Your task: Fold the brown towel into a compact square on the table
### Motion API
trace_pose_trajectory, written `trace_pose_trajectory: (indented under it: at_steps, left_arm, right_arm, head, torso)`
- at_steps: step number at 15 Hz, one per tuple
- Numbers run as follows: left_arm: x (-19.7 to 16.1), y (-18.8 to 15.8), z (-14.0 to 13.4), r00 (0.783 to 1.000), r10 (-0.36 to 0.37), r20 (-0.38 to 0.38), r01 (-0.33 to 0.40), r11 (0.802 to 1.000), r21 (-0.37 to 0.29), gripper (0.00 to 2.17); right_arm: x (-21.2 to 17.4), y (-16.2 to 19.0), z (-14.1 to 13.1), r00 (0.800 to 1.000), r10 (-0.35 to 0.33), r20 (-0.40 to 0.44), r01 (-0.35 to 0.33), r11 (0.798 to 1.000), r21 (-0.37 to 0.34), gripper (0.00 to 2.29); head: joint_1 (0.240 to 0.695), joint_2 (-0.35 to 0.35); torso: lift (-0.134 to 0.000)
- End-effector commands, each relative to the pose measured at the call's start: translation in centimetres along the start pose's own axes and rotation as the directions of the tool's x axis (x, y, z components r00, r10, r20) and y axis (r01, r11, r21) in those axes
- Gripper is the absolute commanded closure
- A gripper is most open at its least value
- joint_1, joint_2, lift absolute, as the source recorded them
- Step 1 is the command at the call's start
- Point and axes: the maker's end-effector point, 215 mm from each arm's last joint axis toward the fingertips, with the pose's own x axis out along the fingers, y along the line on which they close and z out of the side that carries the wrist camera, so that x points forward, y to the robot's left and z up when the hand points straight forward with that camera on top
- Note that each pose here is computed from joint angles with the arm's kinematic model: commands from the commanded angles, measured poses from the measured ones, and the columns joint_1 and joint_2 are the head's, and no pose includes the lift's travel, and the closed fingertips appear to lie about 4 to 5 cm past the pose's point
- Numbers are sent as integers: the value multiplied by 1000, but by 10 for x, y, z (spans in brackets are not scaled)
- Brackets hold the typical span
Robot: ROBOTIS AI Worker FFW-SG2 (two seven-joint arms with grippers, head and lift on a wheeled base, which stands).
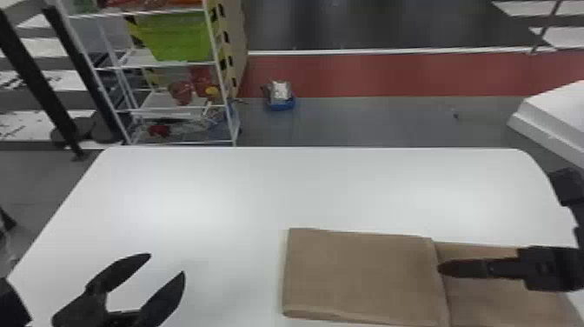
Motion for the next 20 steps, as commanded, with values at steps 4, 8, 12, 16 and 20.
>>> trace_pose_trajectory:
  at_steps: [4, 8, 12, 16, 20]
  left_arm:
    - [-1, 1, 0, 1000, 3, 2, -3, 1000, -3, 73]
    - [-1, 1, 1, 1000, 4, 4, -4, 1000, 0, 73]
    - [-2, 2, 1, 1000, 3, 5, -3, 1000, -2, 73]
    - [-2, 2, 0, 1000, 4, 4, -4, 1000, -4, 73]
    - [-2, 2, 0, 1000, 4, 4, -4, 1000, -4, 73]
  right_arm:
    - [14, -11, -14, 997, -34, -70, 34, 999, 4, 360]
    - [35, -15, -20, 990, -51, -135, 53, 999, 5, 407]
    - [44, -11, -14, 987, -50, -154, 49, 999, -11, 529]
    - [48, -13, -11, 984, -60, -168, 58, 998, -14, 589]
    - [52, -11, -8, 983, -63, -175, 60, 998, -24, 593]
  head:
    - [695, 66]
    - [695, 70]
    - [695, 84]
    - [695, 96]
    - [695, 98]
  torso:
    - [-124]
    - [-124]
    - [-124]
    - [-124]
    - [-124]
